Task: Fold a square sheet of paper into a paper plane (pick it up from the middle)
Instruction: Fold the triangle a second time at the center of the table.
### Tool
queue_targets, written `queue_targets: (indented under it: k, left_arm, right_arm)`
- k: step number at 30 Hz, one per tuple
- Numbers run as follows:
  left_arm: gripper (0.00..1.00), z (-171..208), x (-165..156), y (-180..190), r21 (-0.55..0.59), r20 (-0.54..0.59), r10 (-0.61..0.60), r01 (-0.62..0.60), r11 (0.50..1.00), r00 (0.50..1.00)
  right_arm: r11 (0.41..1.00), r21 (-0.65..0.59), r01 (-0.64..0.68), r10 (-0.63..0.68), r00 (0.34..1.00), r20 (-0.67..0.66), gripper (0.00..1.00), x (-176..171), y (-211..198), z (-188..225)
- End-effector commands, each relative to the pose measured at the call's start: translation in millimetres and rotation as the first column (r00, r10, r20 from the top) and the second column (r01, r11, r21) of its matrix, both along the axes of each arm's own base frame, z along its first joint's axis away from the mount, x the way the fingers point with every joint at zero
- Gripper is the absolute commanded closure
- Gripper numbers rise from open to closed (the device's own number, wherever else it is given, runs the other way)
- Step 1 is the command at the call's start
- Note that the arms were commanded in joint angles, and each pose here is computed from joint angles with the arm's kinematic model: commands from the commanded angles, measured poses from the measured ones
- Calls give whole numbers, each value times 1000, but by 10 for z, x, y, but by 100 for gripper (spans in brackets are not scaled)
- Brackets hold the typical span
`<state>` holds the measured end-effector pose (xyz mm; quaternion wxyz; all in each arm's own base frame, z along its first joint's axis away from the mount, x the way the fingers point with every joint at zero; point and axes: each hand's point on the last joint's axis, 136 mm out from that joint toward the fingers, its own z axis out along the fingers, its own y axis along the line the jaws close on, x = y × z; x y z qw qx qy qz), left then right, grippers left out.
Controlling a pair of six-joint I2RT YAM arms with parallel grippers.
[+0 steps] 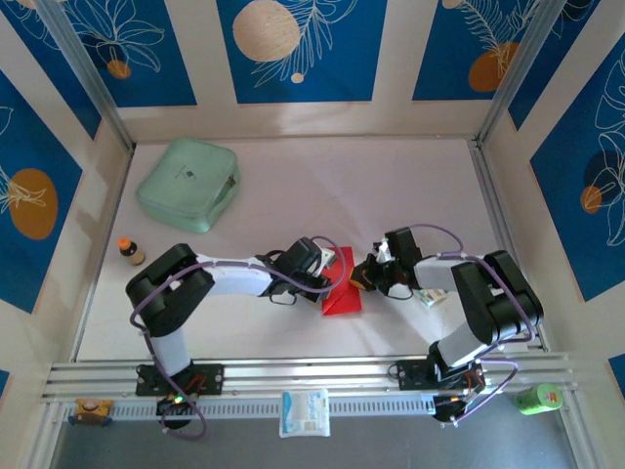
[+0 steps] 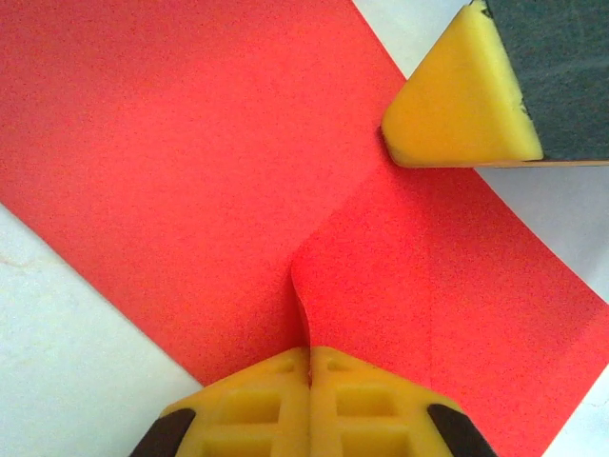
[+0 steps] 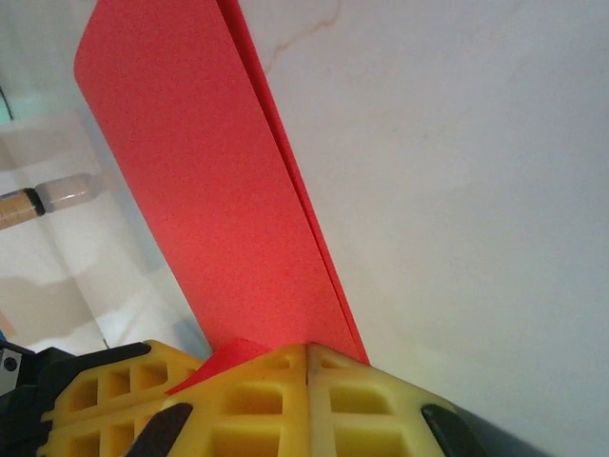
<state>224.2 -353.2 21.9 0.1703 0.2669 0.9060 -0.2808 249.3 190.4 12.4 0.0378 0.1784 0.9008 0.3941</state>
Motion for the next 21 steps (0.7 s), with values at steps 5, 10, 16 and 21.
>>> queue_targets:
  k: [5,10,16,21]
  left_arm:
    - [100,-142,-31,143,62,-35,1,2,998,999]
    - [100,-131,-32,145,60,-31,1,1,998,1000]
    - [100,-132,-33,139,57,-31,1,1,998,1000]
    - [100,-138,-38,144,58,-33,0,2,998,999]
  right_arm:
    - [995,-34,90,-91,995,-36,100,-34,-223,-61]
    - [999,-39,26,-24,998,50,100,18,-133,227]
    - [998,11,-55,54,995,80,100,-120,137,377]
    - [993,38,-109,107,993,57,100,-202,343,310]
